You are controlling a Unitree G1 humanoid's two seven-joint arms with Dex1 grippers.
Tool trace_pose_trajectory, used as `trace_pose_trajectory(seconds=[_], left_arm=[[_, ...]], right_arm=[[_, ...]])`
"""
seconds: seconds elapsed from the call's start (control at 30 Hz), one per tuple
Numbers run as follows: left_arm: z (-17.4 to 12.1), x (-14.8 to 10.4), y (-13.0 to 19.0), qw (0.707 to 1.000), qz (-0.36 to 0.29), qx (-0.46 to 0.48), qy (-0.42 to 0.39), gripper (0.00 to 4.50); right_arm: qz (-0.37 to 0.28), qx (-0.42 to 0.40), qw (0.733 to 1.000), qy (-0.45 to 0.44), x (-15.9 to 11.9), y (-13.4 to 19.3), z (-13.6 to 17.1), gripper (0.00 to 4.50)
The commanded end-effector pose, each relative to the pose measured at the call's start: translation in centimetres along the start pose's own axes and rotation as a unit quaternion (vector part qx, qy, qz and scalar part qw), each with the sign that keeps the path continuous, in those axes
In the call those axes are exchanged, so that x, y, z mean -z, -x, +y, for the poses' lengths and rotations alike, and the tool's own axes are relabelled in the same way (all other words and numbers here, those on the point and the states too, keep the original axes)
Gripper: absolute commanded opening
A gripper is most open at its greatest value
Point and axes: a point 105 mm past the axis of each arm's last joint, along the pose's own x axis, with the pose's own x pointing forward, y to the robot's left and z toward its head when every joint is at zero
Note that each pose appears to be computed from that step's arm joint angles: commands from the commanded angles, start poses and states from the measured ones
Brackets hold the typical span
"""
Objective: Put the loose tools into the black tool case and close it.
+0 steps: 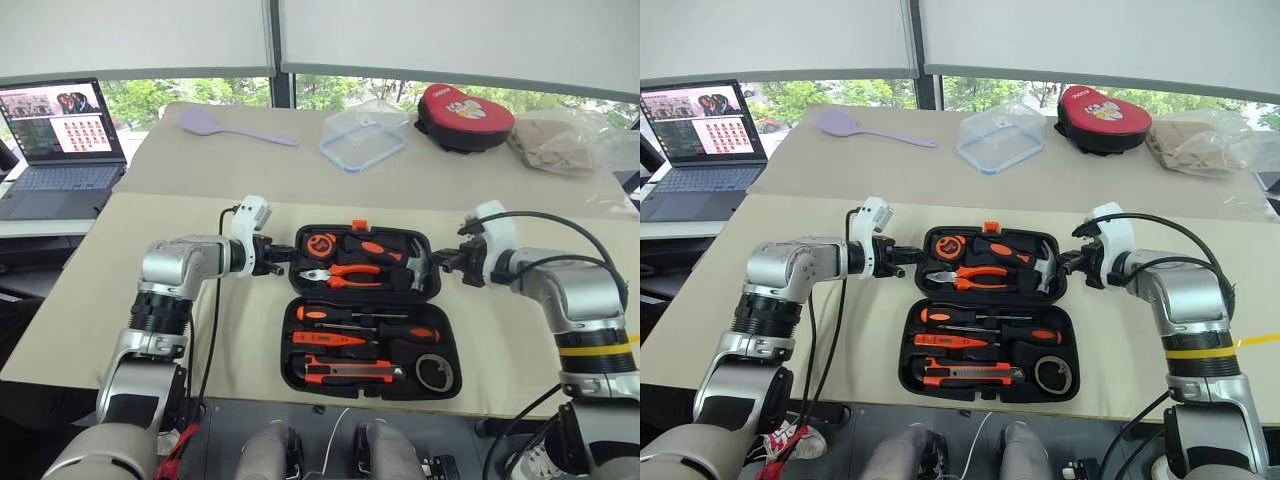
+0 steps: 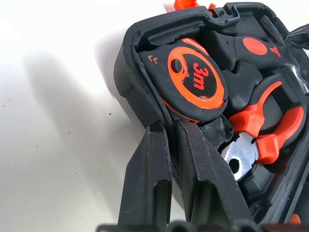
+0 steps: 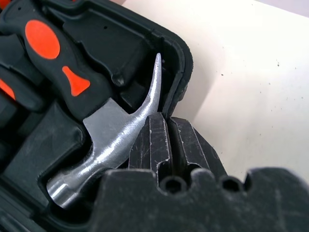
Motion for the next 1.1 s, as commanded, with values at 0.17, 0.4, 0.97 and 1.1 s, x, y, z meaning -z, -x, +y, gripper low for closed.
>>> trace_pose_trajectory(seconds=[0.17, 0.4, 0.97, 1.1], left_arm=[[-0.9, -5.0, -0.6, 0.992, -0.106, -0.004, -0.061, 0.01], [-1.2, -9.1, -0.5, 0.972, -0.194, -0.023, -0.131, 0.01], [-3.7, -5.2, 2.3, 0.939, -0.243, 0.014, -0.242, 0.01], [-4.0, -4.9, 3.0, 0.934, -0.26, -0.003, -0.243, 0.01]], right_arm=[[-0.092, 0.01, 0.996, 0.006, -5.8, -0.4, 0.4, 0.0], [-0.169, 0.05, 0.984, 0.034, -9.8, -0.7, -0.7, 0.0], [-0.262, 0.031, 0.958, 0.111, -6.8, 2.3, 1.8, 0.0], [-0.269, 0.045, 0.948, 0.161, -5.6, 3.3, 2.3, 0.0]])
